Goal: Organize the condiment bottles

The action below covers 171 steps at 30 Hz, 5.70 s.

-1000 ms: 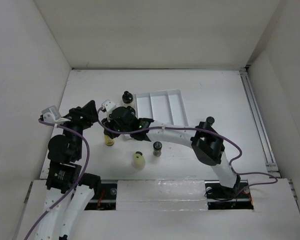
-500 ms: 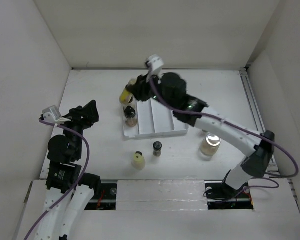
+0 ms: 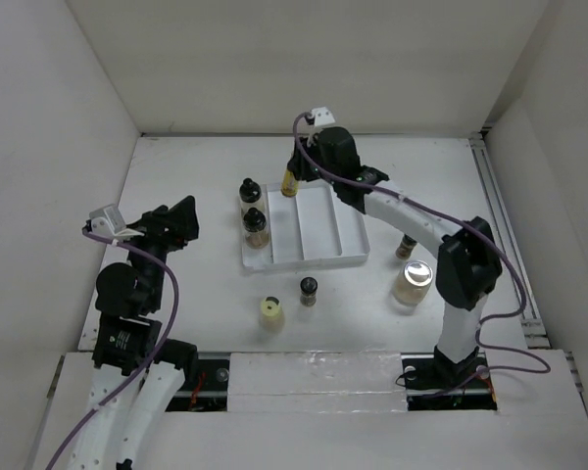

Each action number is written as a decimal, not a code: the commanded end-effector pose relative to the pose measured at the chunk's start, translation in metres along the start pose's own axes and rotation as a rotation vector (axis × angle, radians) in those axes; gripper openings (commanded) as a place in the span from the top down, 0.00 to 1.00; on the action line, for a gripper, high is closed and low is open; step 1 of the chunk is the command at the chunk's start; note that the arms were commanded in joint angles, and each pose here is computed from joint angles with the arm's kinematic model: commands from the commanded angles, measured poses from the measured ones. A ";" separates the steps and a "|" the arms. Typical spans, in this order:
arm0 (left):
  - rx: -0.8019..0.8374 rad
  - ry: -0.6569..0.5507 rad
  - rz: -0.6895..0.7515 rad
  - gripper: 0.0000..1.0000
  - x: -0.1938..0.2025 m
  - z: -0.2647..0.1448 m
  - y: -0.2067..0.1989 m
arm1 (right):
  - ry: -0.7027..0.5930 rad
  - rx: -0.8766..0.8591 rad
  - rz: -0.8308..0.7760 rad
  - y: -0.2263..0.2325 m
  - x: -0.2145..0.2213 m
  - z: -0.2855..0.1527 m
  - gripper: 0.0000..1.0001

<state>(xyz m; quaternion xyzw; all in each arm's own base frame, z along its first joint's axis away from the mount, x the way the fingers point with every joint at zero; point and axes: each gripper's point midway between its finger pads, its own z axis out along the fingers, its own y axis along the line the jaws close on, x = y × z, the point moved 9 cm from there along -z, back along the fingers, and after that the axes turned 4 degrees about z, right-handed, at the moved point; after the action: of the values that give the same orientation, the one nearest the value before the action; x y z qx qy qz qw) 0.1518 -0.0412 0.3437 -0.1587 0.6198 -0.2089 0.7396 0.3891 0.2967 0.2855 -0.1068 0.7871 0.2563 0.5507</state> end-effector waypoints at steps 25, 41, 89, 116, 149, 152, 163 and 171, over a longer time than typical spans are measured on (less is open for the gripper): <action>0.057 -0.004 0.007 0.31 0.000 0.008 -0.006 | 0.030 0.032 -0.086 0.012 0.041 0.064 0.84; 0.061 0.008 0.009 0.31 0.004 0.009 -0.006 | -0.133 0.174 0.040 0.008 -0.008 -0.057 0.44; 0.111 0.025 -0.012 0.31 0.005 0.009 -0.012 | -0.054 0.670 0.327 -0.114 0.062 -0.166 0.66; 0.093 0.038 0.000 0.31 0.009 0.013 -0.010 | 0.102 0.575 0.147 -0.130 0.053 0.022 0.60; 0.122 0.024 -0.004 0.31 0.005 0.010 -0.013 | 0.280 0.019 0.087 0.021 0.135 -0.166 0.41; 0.118 0.032 -0.002 0.31 0.006 0.012 -0.012 | 0.364 -0.047 0.054 0.046 0.156 -0.185 0.19; 0.101 0.043 0.001 0.31 0.009 0.013 -0.010 | 0.406 -0.011 -0.030 0.068 0.175 -0.176 0.17; 0.101 0.043 0.001 0.31 0.009 0.013 -0.010 | 0.401 0.068 -0.040 0.067 0.189 -0.157 0.51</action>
<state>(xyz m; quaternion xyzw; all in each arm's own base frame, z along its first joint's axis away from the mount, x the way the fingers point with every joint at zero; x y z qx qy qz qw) 0.1646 -0.0537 0.3379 -0.1224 0.6374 -0.2362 0.7231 0.1511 0.2798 0.1477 -0.1844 0.9037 0.1667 0.3485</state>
